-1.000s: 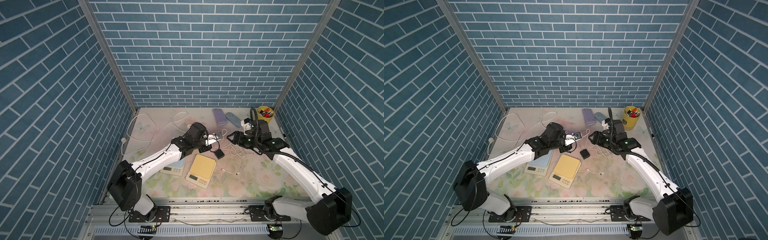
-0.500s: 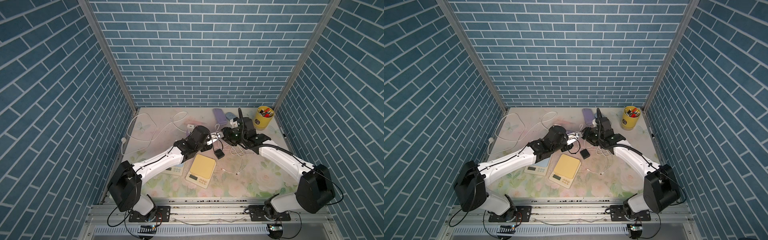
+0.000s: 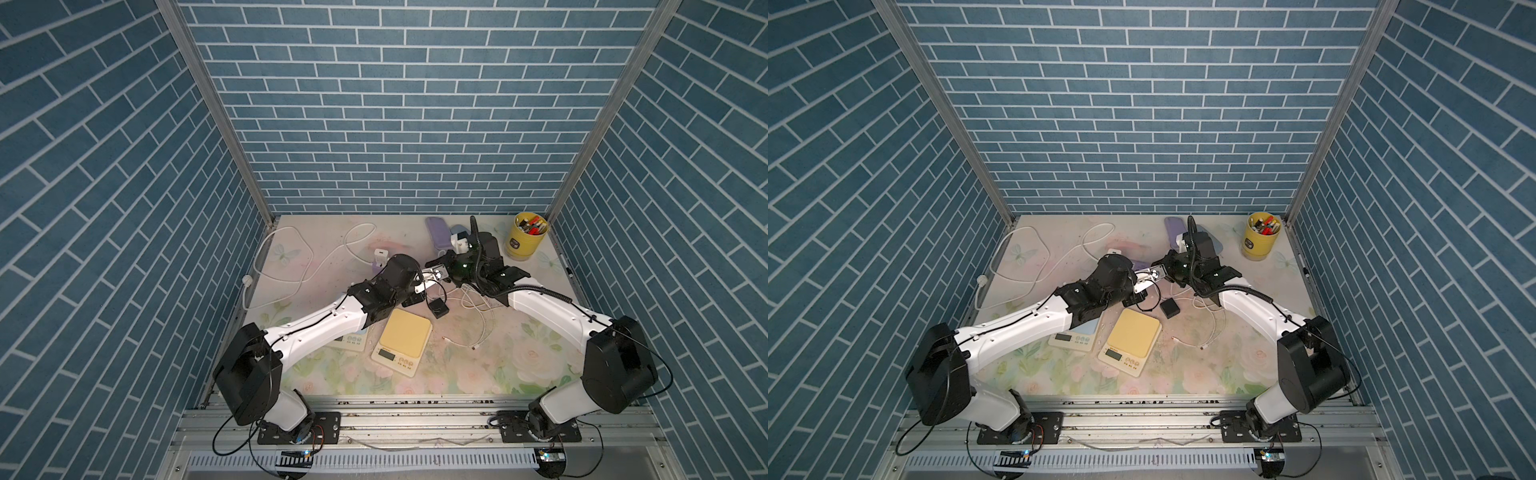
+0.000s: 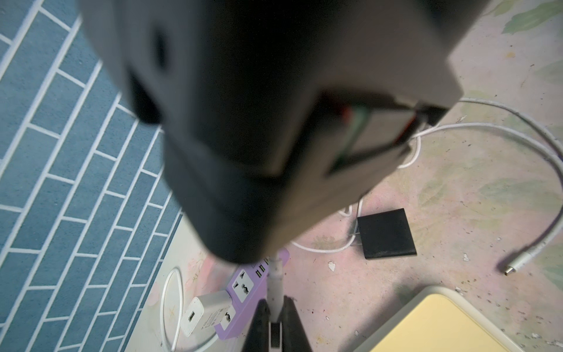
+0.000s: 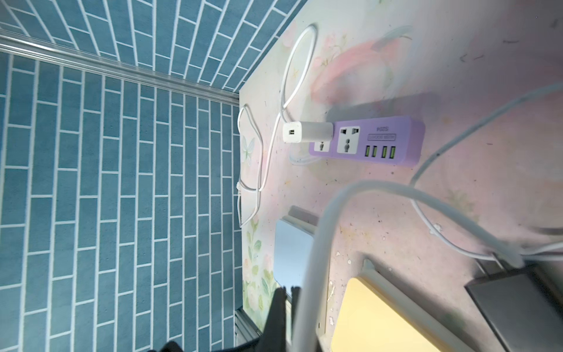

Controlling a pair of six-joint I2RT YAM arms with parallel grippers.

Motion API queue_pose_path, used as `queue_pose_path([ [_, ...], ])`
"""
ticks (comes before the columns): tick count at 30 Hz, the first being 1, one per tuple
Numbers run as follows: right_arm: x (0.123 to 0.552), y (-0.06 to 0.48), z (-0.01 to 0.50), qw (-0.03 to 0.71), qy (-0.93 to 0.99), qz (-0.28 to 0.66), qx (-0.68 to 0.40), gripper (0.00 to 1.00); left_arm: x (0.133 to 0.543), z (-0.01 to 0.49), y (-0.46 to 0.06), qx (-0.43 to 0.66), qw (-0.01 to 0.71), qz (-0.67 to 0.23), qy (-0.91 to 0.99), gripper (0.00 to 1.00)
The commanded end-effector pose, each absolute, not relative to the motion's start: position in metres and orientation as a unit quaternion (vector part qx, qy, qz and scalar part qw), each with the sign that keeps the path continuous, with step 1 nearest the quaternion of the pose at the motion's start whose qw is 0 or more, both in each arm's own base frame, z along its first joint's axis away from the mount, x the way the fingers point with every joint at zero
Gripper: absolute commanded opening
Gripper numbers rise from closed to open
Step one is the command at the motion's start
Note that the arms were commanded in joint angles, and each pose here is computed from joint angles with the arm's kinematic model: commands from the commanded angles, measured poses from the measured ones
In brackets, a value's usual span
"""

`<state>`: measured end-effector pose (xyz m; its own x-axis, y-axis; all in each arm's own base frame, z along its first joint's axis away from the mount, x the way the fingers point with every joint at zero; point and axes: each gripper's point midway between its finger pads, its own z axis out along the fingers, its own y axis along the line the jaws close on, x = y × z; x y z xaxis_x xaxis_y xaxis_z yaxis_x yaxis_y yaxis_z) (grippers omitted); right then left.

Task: Charge the electronic scale
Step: Pick up the charging cable from the center of the board.

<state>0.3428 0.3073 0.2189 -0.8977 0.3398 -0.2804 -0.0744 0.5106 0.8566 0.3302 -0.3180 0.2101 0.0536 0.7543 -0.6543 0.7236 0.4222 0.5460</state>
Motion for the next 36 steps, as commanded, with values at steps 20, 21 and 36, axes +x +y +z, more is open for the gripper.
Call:
queue_pose_path([
  [20,0.275,0.327,0.312,0.329,0.687,0.557,-0.331,0.00,0.270,0.253,-0.311,0.528,0.427,-0.362,0.638,0.54],
  [21,0.274,0.326,0.313,0.329,0.685,0.558,-0.333,0.00,0.271,0.253,-0.311,0.524,0.427,-0.369,0.638,0.54],
  [36,0.268,0.320,0.328,0.331,0.671,0.568,-0.344,0.00,0.270,0.254,-0.311,0.516,0.398,-0.420,0.632,0.48],
])
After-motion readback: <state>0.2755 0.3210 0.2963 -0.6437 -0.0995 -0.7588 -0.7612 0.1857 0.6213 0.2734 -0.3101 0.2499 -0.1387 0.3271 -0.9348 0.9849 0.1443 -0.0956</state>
